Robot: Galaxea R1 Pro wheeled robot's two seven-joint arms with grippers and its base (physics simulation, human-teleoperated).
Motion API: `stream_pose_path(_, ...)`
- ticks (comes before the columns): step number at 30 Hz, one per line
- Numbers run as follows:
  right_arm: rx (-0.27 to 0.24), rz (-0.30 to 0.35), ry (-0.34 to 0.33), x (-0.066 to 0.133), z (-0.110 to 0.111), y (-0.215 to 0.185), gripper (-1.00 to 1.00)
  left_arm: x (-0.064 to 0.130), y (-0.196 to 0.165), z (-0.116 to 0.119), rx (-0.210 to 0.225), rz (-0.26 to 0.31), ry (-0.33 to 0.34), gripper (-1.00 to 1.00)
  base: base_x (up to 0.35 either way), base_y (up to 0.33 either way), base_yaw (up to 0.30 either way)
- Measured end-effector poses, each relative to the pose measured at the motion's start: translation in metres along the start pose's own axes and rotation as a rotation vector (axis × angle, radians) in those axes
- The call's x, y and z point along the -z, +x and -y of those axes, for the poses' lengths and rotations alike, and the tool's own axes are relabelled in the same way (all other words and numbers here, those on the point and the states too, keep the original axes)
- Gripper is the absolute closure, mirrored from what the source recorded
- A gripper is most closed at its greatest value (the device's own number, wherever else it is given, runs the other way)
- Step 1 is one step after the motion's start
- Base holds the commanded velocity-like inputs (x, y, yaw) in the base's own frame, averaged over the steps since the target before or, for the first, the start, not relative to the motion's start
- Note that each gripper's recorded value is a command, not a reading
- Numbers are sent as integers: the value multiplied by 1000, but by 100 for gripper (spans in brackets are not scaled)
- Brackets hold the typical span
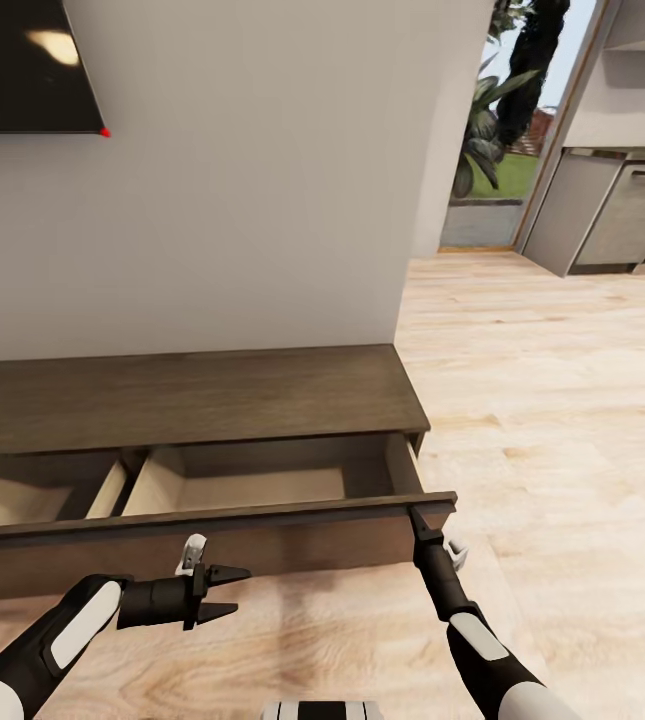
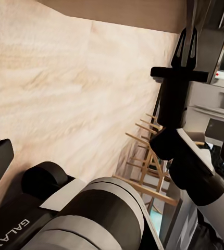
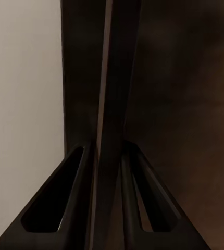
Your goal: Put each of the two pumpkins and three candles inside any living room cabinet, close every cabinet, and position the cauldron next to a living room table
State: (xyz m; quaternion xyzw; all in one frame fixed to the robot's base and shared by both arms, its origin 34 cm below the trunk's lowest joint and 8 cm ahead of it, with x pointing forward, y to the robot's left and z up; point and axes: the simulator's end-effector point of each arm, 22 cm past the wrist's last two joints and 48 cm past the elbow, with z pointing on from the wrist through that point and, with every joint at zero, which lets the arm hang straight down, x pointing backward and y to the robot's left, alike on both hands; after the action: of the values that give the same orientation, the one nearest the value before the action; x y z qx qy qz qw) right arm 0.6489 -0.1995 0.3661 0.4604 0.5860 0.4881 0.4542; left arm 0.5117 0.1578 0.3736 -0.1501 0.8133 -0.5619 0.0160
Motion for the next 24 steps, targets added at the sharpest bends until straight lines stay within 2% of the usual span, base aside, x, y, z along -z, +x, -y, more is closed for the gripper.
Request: stream_pose_path(24,-5,7,0,0,0,-2,100,0,0,0,0,0,0,-100,-84,0,0)
